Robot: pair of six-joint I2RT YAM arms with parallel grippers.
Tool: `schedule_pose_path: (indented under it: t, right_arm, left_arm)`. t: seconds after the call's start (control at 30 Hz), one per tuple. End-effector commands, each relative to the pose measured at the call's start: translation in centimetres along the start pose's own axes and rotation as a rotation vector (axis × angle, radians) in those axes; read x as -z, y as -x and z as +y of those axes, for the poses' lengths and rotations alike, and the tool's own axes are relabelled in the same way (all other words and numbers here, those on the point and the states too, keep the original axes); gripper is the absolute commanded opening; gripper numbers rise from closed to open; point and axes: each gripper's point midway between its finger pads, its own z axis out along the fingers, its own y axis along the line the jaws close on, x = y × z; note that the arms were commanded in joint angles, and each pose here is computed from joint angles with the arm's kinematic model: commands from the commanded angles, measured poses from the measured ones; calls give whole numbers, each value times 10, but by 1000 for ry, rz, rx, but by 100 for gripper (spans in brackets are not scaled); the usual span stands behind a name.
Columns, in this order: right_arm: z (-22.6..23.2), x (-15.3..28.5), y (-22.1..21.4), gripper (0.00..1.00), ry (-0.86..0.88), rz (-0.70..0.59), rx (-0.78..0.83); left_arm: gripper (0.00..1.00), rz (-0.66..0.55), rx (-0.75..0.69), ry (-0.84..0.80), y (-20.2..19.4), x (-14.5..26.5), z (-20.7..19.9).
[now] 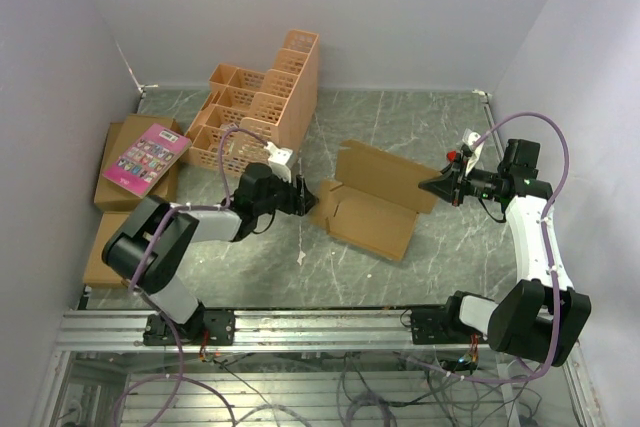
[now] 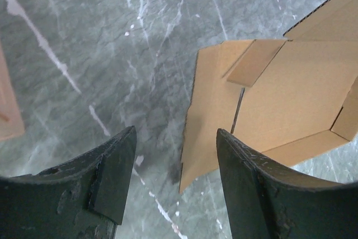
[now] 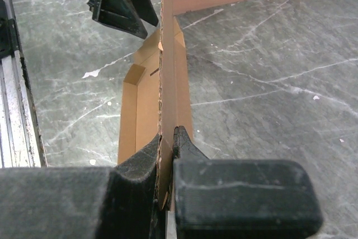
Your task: Fold the paper box
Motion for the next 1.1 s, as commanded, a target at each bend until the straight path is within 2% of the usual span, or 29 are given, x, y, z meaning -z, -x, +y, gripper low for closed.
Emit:
schedule_pose_path:
  t: [0.0, 0.2, 0.33, 0.4, 0.53, 0.57, 0.73, 0.87, 1.07]
  right_arm:
    - [4, 1, 12, 0, 17, -24, 31]
    - [4, 1, 11, 0, 19, -21, 30]
    - [3, 1, 11, 0, 18, -20, 28]
    - [3, 1, 10, 0, 16, -18, 29]
    - [2, 1, 9, 0, 9, -14, 34]
    - [2, 1, 9, 0, 7, -12, 35]
    - [2, 0, 9, 0, 12, -13, 28]
    - [1, -3, 9, 0, 16, -14, 21]
    - [-6, -9, 10, 0, -54, -36, -10]
  left_arm:
    - [69, -79, -90, -136, 28, -15, -21]
    - [63, -54, -102, -240, 15, -20, -33]
    - [41, -25, -99, -294, 9, -23, -39]
    - [33, -24, -96, -296, 8, -23, -40]
    - [11, -49, -113, -257, 16, -17, -36]
    - [8, -55, -118, -245, 19, -15, -36]
    - [7, -77, -128, -201, 27, -5, -38]
    - [7, -59, -193, -173, 27, -4, -51]
    - [7, -31, -216, -151, 22, -7, -72]
